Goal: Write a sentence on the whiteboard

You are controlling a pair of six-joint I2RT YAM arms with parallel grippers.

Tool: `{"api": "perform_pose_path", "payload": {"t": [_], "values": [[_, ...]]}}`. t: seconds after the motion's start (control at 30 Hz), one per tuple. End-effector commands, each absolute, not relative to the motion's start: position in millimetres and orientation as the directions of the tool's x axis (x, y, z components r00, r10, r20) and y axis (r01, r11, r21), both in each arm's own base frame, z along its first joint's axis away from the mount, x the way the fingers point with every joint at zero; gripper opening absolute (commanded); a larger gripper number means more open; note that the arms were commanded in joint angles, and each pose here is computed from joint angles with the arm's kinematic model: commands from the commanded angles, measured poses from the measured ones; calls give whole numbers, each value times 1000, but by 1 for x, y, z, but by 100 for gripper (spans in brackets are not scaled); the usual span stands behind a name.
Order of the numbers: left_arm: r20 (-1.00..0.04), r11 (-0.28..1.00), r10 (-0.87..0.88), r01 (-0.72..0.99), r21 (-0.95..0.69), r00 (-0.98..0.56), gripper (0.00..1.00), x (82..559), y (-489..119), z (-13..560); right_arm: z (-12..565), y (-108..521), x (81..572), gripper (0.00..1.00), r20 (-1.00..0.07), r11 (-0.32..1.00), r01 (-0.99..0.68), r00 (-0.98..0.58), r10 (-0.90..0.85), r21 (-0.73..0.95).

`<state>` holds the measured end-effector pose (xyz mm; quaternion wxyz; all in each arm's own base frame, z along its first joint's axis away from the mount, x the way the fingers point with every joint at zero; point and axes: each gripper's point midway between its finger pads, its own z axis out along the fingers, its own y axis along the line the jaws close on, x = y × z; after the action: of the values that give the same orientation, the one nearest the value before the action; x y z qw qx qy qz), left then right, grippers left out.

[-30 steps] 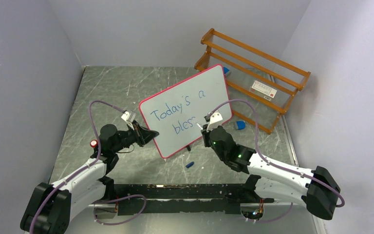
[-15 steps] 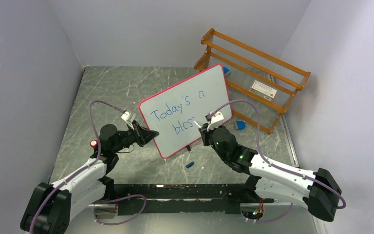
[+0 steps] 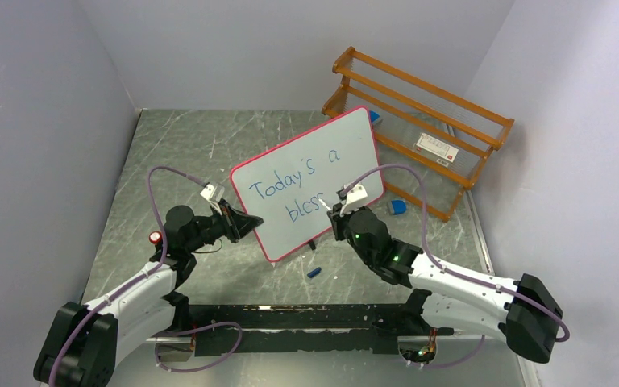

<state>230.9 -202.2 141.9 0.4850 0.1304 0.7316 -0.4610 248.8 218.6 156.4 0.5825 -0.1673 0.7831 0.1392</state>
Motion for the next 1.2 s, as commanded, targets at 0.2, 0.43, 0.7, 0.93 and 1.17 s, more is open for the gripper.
{"api": "perform_pose_path", "payload": {"t": [0.2,0.43,0.7,0.93,1.17], "values": [[-853,620,-239,603,-502,-465,5,241,-191,129,159,217,256,0,-962,920,-393,-257,-92,17],[-853,620,-239,603,-502,-465,5,241,-191,129,153,210,256,0,-956,930,-367,-276,-102,6],[-852,620,-240,602,-503,-465,5,241,-191,129,141,204,252,0,-945,936,-351,-308,-111,5],[-852,622,-242,599,-504,-465,5,241,-190,129,136,204,248,0,-937,932,-363,-328,-118,9],[-851,623,-245,597,-505,-465,5,242,-190,130,134,207,245,0,-934,924,-383,-336,-122,17]]}}
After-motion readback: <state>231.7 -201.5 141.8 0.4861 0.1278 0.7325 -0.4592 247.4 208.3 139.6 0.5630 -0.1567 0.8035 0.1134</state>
